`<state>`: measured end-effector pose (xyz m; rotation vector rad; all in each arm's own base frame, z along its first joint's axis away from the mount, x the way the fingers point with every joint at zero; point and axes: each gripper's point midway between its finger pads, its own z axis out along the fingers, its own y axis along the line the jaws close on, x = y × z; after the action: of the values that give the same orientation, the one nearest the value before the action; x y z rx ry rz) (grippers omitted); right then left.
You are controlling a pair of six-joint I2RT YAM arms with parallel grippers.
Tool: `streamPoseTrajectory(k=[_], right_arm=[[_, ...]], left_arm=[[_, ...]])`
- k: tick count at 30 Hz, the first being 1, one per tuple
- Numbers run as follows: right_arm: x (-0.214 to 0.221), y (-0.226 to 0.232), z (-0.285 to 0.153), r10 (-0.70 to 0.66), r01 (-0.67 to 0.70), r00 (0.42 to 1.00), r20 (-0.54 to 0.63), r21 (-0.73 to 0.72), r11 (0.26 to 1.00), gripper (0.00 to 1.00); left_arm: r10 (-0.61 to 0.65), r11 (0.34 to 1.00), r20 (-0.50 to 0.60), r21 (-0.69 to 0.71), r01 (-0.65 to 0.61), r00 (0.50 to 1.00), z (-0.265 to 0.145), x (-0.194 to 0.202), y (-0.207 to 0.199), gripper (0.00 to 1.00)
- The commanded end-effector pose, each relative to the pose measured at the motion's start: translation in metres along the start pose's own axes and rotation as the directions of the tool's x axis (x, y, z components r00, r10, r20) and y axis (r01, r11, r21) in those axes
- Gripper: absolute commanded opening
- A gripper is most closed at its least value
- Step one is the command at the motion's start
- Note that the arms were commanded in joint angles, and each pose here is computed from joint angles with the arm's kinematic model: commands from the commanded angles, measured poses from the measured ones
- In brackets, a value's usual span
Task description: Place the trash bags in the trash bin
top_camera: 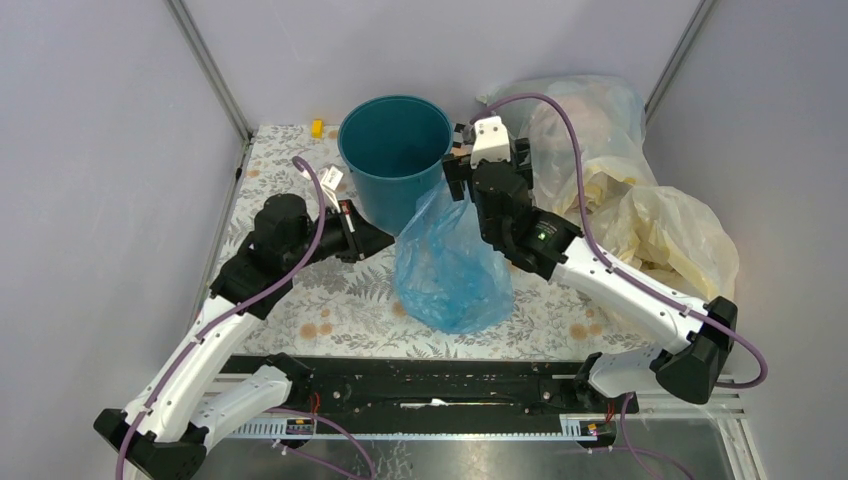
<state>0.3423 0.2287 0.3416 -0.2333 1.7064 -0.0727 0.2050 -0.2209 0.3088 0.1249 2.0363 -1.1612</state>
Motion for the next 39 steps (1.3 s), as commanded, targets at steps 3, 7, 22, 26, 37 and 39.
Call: streamPoseTrajectory(k=[3,7,22,26,37,39], right_arm=[[-0.036,-0.066,-0.011,0.033,-0.050,0.996,0.087,0.205,0.978,1.00],[-0.029,-0.047,-0.018,0.045,-0.047,0.996,0.076,0.026,0.999,1.00],[0.005,-0.009,-0.028,0.127,-0.134,0.991,-0.049,-0.174,0.976,1.00],[0.009,-0.008,-0.026,0.121,-0.129,0.991,-0.054,-0.165,0.978,1.00],[0.025,0.006,-0.017,0.071,-0.085,0.995,-0.077,-0.197,0.977,0.95],[0.029,0.003,-0.011,0.052,-0.066,0.995,-0.082,-0.172,0.983,0.92]], left_arm=[[0.064,0.997,0.075,-0.049,-0.060,0.995,-0.014,-0.018,-0.001,0.00],[0.065,0.996,0.073,-0.065,-0.060,0.995,-0.012,-0.017,0.003,0.00],[0.342,0.937,0.227,-0.013,-0.348,0.912,0.036,-0.026,0.016,0.99],[0.423,0.906,0.267,-0.129,-0.402,0.866,0.051,-0.028,0.027,0.97],[0.437,0.886,0.230,-0.276,-0.373,0.869,0.087,-0.030,0.071,0.86],[0.427,0.891,0.207,-0.261,-0.371,0.880,0.094,-0.024,0.073,0.84]])
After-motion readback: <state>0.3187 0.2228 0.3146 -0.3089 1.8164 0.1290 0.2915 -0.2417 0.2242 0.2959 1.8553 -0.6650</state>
